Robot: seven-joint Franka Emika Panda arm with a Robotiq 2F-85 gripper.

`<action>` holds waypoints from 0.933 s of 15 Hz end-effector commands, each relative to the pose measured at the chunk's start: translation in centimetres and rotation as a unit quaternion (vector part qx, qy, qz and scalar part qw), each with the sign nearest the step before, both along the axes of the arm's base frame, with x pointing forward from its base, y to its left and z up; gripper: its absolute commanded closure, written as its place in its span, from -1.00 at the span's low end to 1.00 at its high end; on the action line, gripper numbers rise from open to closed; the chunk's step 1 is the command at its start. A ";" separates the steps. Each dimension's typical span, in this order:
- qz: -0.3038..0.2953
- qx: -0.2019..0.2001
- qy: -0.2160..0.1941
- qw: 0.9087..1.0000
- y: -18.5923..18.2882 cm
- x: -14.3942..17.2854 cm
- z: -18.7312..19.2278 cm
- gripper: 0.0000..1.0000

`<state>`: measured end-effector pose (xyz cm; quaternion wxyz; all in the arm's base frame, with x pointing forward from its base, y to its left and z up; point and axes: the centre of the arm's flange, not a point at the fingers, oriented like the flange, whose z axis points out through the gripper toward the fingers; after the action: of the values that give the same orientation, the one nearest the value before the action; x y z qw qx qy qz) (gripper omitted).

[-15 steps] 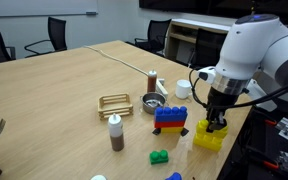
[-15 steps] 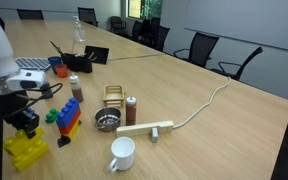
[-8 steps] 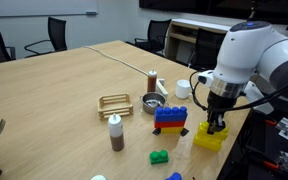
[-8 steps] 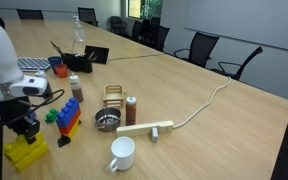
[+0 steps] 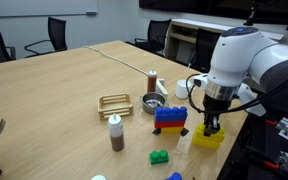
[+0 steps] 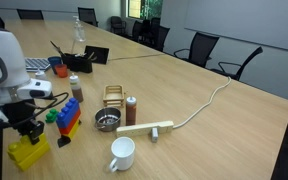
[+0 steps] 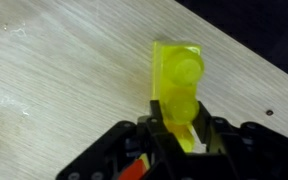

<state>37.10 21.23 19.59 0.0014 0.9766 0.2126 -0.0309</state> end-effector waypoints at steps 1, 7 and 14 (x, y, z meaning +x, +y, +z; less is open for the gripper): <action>-0.011 0.008 -0.007 1.000 0.0 0.5 -0.3 0.80; -0.017 0.028 -0.026 0.999 -0.1 0.4 -0.7 0.80; -0.024 0.034 -0.036 0.999 -0.5 0.0 -1.8 0.80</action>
<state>37.29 21.20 18.84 -0.0218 0.9805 0.1954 0.0060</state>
